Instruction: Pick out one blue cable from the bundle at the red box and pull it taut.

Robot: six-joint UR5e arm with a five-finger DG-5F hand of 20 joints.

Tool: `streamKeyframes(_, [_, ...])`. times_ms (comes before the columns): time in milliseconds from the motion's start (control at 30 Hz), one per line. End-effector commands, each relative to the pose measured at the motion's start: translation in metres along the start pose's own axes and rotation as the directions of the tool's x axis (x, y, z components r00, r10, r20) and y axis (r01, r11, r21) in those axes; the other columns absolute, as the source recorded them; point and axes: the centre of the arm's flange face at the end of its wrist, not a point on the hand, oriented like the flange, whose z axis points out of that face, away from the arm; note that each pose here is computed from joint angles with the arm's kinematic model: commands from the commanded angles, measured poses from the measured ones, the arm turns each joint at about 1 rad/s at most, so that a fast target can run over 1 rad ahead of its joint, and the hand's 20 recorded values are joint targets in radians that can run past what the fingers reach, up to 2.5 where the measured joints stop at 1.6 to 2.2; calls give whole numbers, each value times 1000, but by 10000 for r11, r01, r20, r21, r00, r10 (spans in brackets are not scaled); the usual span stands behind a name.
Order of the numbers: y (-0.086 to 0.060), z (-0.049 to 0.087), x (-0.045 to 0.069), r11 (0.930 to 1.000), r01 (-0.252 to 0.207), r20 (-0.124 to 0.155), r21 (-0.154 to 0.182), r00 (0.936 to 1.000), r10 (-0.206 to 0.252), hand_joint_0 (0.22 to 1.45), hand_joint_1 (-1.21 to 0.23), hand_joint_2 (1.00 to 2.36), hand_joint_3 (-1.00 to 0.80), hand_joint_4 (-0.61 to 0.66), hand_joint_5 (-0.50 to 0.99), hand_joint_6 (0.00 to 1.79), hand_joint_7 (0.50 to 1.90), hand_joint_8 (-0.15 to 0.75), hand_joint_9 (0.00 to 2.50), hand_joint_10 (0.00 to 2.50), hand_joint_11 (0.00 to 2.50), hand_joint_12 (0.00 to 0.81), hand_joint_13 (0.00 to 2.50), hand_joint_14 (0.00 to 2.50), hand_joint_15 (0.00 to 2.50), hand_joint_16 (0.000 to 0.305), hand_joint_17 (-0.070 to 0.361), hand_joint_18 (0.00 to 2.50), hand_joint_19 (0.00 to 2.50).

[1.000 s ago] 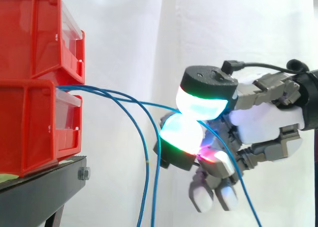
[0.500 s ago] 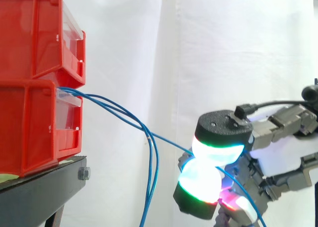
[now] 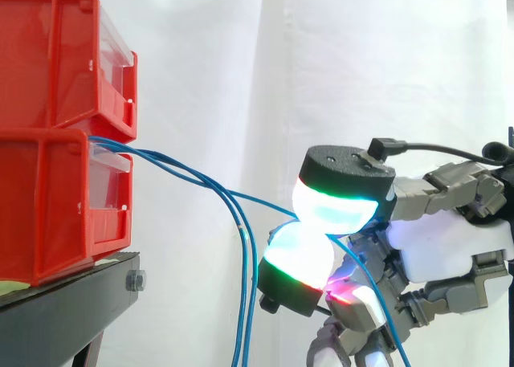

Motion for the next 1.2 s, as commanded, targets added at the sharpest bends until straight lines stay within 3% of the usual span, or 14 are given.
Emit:
streamKeyframes(0, [-11, -1, 4, 9989, -432, -42, -154, 9991, 431, 720, -774, 1011, -363, -121, -147, 974, 1003, 235, 1079, 27, 792, 293, 801, 18, 463, 41, 92, 802, 667])
streamKeyframes(133, [-20, 1, 8, 9968, -518, -53, -608, 9987, 515, 730, -752, 1006, -425, -130, -156, 979, 996, 234, 1061, 27, 812, 296, 786, 20, 460, 41, 93, 798, 660])
streamKeyframes(200, [-21, 4, 10, 9932, -595, -58, -999, 9982, 592, 735, -740, 1003, -456, -138, -160, 983, 978, 233, 1047, 28, 813, 298, 784, 18, 462, 41, 93, 791, 652])
streamKeyframes(233, [-18, 7, 10, 9880, -687, -22, -1384, 9976, 691, 734, -729, 1001, -477, -138, -165, 986, 974, 231, 1040, 27, 820, 301, 782, 18, 452, 41, 93, 791, 642])
streamKeyframes(300, [-16, 8, 11, 9852, -707, -10, -1562, 9974, 714, 730, -714, 1000, -500, -138, -169, 988, 967, 223, 1021, 27, 819, 300, 773, 18, 455, 41, 93, 789, 632])
streamKeyframes(967, [-14, 9, 14, 9841, -717, -68, -1626, 9974, 716, 703, -640, 1000, -500, -123, -185, 993, 968, 216, 977, 26, 836, 296, 731, 17, 438, 41, 93, 781, 617])
streamKeyframes(1167, [-15, 8, 14, 9846, -712, -69, -1596, 9975, 710, 646, -627, 1000, -500, -10, -189, 986, 911, 213, 961, 26, 837, 301, 716, 19, 444, 41, 93, 761, 617])
